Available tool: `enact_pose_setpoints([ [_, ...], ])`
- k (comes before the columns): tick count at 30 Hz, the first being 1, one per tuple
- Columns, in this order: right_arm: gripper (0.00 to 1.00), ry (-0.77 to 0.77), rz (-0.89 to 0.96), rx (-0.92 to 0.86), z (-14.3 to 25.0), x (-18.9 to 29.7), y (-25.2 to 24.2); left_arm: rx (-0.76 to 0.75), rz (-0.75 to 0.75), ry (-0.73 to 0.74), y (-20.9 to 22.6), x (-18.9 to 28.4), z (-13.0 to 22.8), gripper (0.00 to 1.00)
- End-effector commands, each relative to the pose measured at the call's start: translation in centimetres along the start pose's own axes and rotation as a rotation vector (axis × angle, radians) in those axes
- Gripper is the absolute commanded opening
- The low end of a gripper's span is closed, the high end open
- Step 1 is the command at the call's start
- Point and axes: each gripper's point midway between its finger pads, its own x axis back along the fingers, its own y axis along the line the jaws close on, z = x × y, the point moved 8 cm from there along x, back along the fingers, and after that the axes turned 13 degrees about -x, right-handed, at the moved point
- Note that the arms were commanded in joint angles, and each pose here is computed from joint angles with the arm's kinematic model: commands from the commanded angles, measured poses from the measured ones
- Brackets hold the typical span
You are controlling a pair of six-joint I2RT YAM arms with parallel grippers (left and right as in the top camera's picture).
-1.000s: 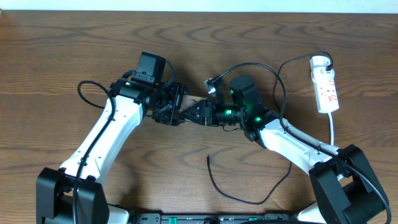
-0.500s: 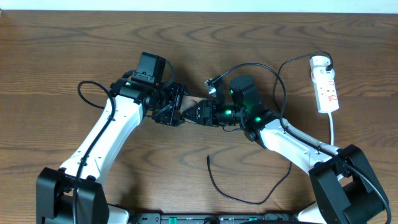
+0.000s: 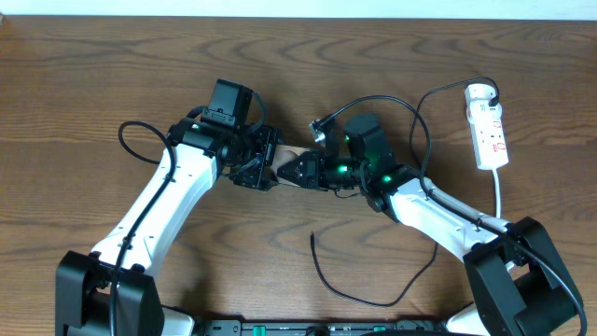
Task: Plug charger to phone and switch on socket
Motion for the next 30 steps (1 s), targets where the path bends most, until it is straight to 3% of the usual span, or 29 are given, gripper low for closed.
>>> enact_pose_setpoints([
  [1, 0.24, -0.003, -0.003, 0.014, -0.03, -0.20, 0.47, -0.012, 0.001, 0.039, -0.05, -0.11, 0.71, 0.07],
  [7, 0.20, -0.003, -0.003, 0.014, -0.03, -0.20, 0.47, -0.012, 0.001, 0.040, -0.05, -0.11, 0.71, 0.07],
  [14, 0.01, -0.003, -0.003, 0.014, -0.03, -0.20, 0.47, -0.012, 0.003, 0.050, -0.06, -0.10, 0.81, 0.07],
  [24, 0.01, -0.004, -0.004, 0.014, -0.06, -0.18, 0.47, -0.011, 0.004, 0.050, -0.07, -0.09, 0.77, 0.07],
  [26, 0.01, -0.004, -0.003, 0.014, -0.07, -0.18, 0.46, -0.010, 0.005, 0.049, -0.07, -0.06, 0.70, 0.17],
  [30, 0.01, -0.015, -0.003, 0.010, -0.39, 0.07, 0.34, -0.016, 0.017, 0.060, -0.16, 0.12, 0.41, 0.66],
])
